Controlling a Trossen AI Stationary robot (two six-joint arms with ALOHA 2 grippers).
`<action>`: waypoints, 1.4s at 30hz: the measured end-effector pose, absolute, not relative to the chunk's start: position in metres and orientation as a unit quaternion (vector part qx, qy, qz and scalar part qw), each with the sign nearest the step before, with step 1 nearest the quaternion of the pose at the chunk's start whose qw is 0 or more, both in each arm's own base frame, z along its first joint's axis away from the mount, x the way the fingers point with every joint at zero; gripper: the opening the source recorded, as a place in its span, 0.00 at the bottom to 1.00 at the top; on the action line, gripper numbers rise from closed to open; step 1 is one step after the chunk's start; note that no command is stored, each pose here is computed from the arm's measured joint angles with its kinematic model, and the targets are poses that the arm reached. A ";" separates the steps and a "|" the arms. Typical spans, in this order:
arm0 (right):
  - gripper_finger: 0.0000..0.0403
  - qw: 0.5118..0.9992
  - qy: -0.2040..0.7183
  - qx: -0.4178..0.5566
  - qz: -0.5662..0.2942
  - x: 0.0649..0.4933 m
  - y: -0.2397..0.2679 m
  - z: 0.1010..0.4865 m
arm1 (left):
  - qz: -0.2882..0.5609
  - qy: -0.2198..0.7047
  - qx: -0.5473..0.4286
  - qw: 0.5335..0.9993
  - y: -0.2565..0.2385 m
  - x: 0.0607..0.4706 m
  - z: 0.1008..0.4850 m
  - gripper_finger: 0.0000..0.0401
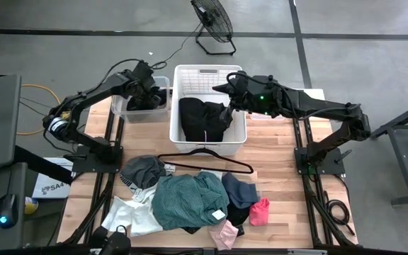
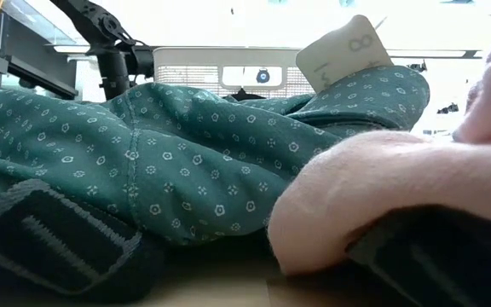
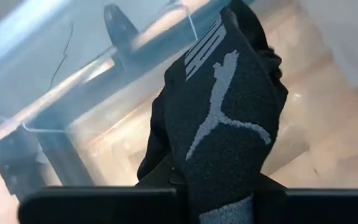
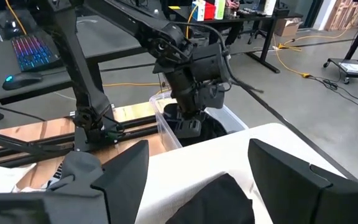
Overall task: Pick & Place Cloths
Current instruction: Put the black boxer shorts into the left transparent bin, then put the orange sock into the right transparent bin
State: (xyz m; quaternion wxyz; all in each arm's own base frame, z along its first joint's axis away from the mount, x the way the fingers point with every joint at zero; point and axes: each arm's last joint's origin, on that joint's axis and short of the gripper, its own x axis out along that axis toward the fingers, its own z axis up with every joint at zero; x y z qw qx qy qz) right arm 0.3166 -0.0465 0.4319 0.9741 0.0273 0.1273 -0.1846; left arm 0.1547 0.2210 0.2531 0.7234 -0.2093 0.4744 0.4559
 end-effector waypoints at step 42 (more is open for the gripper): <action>0.66 0.918 0.284 0.047 -0.272 0.271 0.010 0.409 | 0.370 0.357 -0.145 0.845 0.131 0.135 0.355 0.56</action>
